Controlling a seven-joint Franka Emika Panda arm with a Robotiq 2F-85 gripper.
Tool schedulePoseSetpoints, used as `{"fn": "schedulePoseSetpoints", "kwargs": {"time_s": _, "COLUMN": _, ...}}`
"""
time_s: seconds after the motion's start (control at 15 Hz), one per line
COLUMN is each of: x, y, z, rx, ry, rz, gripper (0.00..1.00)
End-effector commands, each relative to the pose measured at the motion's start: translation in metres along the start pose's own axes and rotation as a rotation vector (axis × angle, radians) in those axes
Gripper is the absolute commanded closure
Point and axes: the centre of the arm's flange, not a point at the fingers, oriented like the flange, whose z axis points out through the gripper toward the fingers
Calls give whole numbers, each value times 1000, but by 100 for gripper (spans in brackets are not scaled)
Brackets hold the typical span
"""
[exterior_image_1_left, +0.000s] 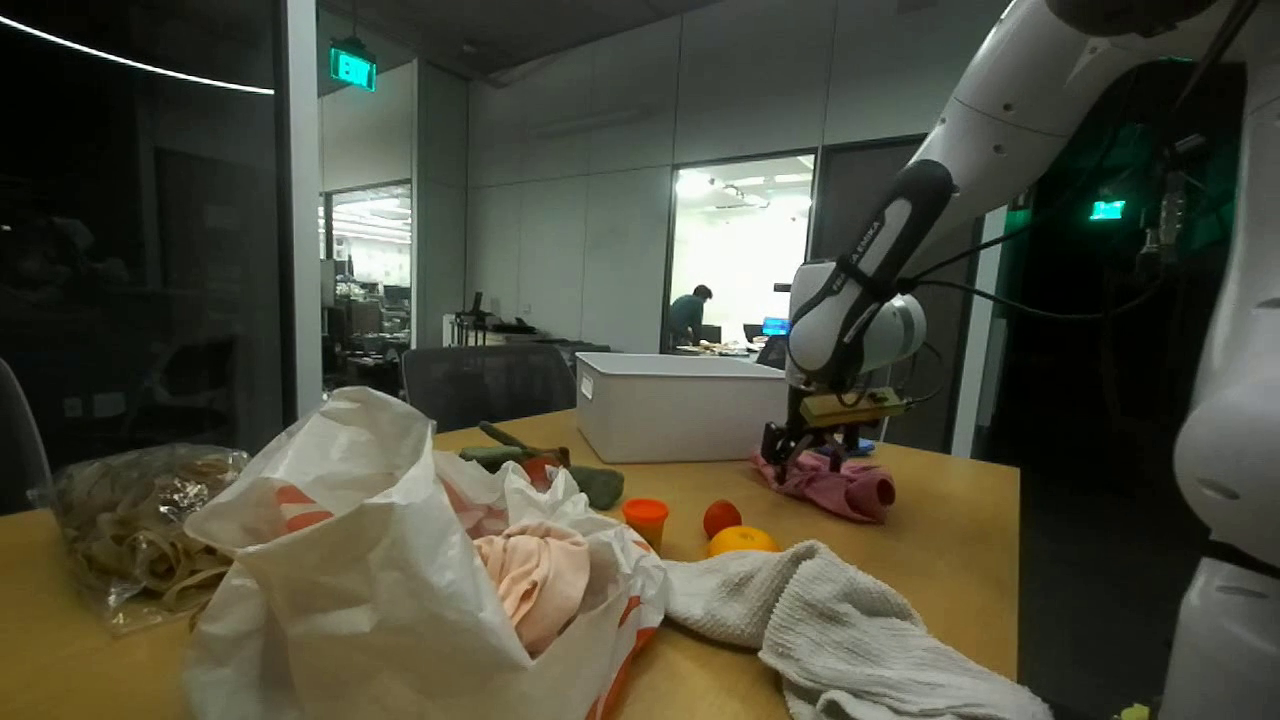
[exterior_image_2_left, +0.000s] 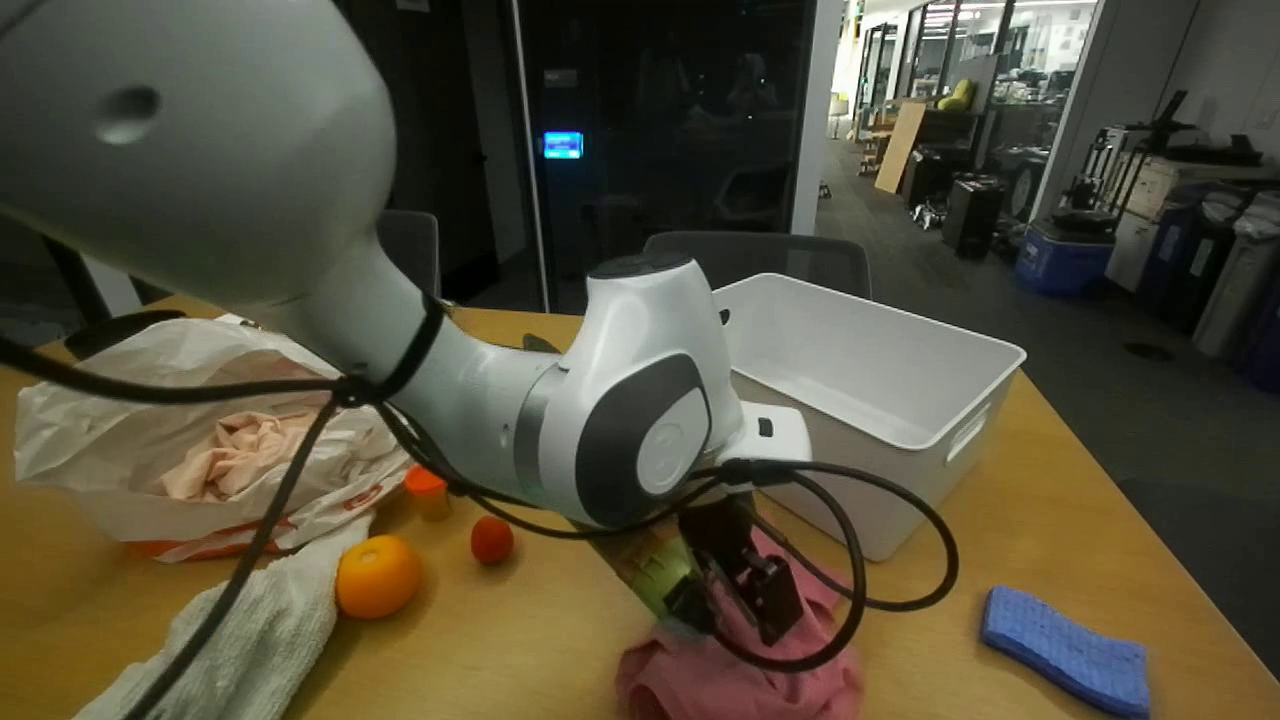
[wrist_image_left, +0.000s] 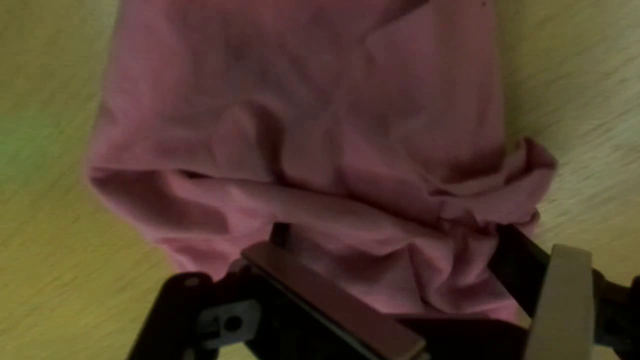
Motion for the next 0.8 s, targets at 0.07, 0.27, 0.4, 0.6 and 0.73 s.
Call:
{"fn": "schedulePoseSetpoints", "kwargs": {"time_s": 0.07, "x": 7, "y": -7, "z": 24, "rx": -57, "ry": -23, "rz": 14, "gripper": 8}}
{"fn": "schedulePoseSetpoints", "kwargs": {"time_s": 0.27, "x": 6, "y": -16, "z": 23, "rx": -29, "ry": -25, "rz": 0, "gripper": 42}}
{"fn": "schedulePoseSetpoints", "kwargs": {"time_s": 0.4, "x": 5, "y": -21, "z": 19, "rx": -14, "ry": -18, "rz": 3, "gripper": 57}}
{"fn": "schedulePoseSetpoints", "kwargs": {"time_s": 0.6, "x": 4, "y": -25, "z": 12, "rx": 16, "ry": -19, "rz": 13, "gripper": 81}}
{"fn": "schedulePoseSetpoints", "kwargs": {"time_s": 0.73, "x": 2, "y": -31, "z": 1, "rx": 37, "ry": -6, "rz": 8, "gripper": 92}}
